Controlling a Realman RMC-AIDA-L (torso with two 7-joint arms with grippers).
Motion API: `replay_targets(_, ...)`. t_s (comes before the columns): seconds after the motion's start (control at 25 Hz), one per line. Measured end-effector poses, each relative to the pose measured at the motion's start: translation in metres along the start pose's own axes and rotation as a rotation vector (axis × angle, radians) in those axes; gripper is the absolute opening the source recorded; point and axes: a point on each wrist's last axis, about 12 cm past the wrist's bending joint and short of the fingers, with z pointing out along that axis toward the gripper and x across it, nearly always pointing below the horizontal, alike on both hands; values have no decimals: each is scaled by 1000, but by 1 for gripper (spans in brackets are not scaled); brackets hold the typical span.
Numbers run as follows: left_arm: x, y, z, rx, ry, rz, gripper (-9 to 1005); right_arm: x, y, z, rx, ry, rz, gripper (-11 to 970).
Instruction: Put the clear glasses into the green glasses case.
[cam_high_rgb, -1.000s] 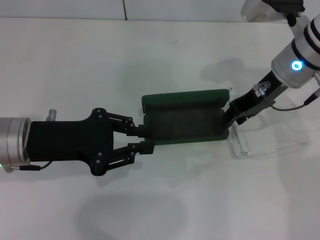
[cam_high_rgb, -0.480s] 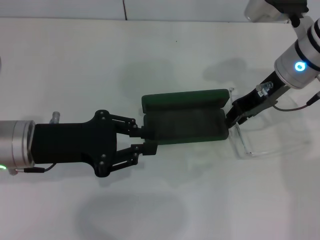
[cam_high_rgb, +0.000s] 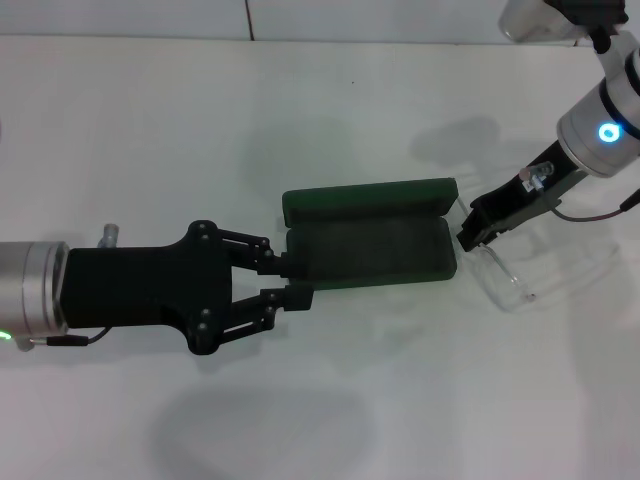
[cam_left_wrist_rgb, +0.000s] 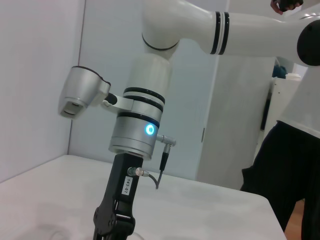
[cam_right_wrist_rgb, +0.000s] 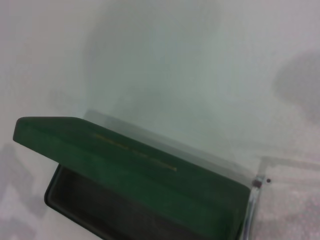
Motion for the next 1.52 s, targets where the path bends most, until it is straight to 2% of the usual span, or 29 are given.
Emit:
replay_targets(0.68, 1, -1, 0, -6, -11, -12, 265, 13, -5, -4, -14, 17, 18, 141)
replay_targets(1.52, 4, -3, 0, -8, -20, -23, 261, 26, -13, -12, 44, -6, -24, 124)
